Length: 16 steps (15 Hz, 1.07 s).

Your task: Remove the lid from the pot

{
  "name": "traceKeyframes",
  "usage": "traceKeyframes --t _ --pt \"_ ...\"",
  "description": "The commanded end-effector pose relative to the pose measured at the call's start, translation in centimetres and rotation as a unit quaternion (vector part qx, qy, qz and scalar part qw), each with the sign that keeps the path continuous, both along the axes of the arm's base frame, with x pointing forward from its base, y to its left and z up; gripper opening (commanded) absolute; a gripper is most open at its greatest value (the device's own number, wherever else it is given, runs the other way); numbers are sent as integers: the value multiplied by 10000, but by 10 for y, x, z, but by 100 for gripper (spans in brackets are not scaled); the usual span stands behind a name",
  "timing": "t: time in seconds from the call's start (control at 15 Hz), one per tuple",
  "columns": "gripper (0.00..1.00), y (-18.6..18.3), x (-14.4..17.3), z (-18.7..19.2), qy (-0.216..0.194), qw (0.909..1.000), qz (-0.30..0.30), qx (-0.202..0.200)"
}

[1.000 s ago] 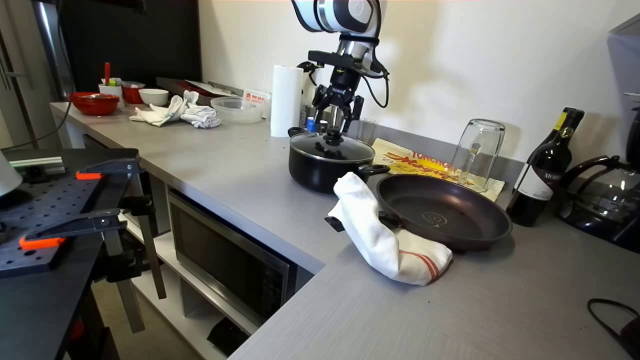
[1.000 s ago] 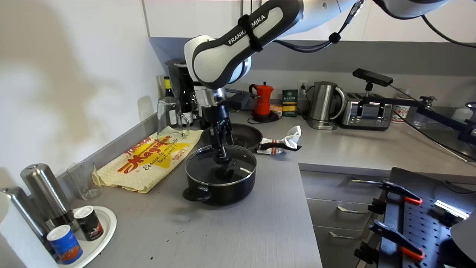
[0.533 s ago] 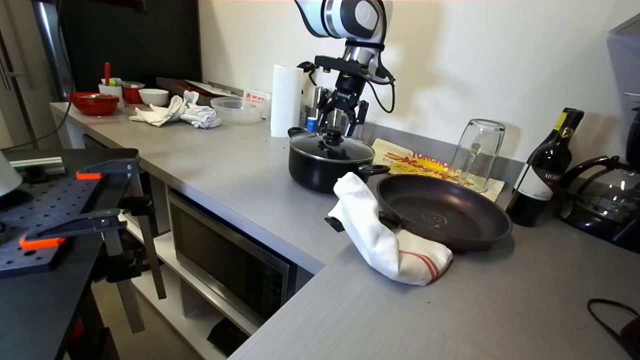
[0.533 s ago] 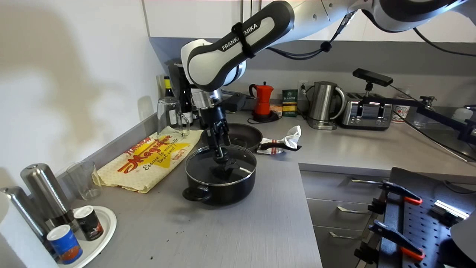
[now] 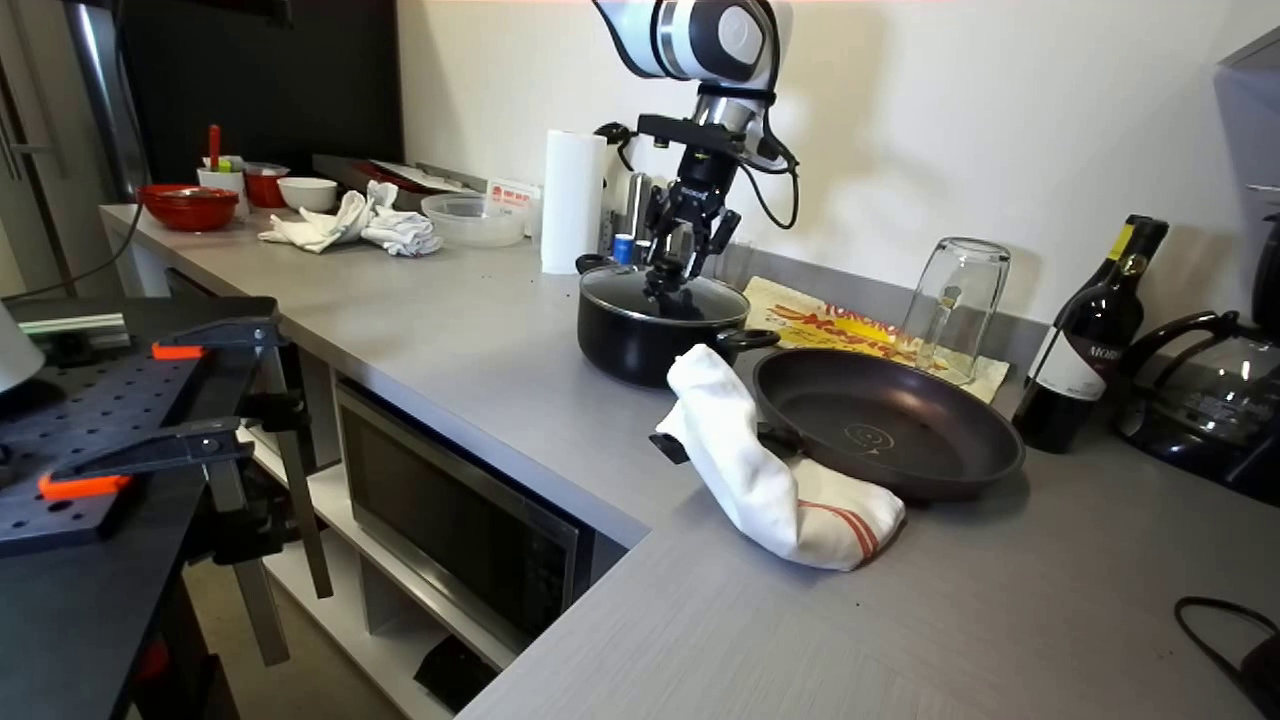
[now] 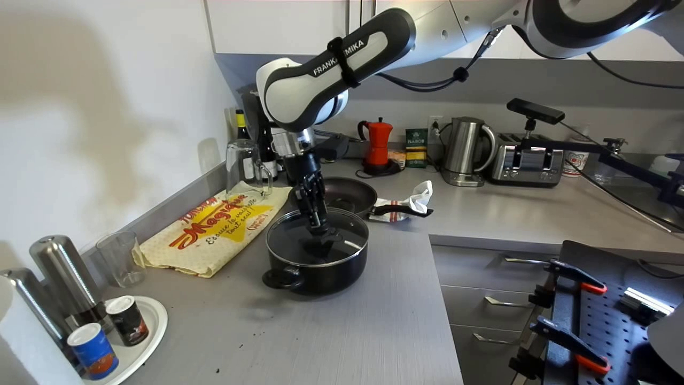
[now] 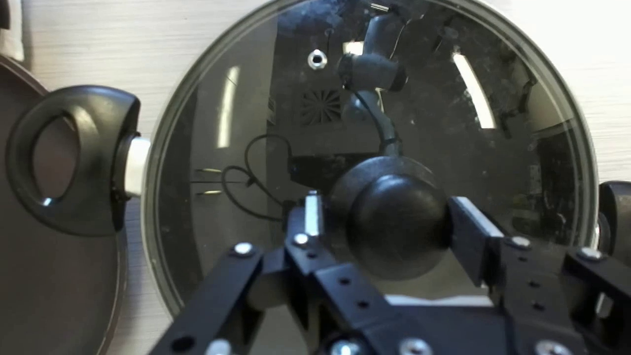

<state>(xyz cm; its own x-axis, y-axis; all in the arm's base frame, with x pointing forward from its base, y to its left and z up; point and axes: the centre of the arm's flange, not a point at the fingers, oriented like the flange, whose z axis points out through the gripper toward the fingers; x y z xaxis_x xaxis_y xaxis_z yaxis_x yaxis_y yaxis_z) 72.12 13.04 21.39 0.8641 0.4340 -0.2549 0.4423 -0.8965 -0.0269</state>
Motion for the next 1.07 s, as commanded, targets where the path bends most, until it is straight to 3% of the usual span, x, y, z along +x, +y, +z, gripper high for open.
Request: traceKeyframes --t 0.0,0.13,1.0 --pt "35 2 14 2 84 9999 117 0" --pt "25 3 14 3 93 9999 118 -2" --pt "25 11 -32 70 -142 9994 298 -88"
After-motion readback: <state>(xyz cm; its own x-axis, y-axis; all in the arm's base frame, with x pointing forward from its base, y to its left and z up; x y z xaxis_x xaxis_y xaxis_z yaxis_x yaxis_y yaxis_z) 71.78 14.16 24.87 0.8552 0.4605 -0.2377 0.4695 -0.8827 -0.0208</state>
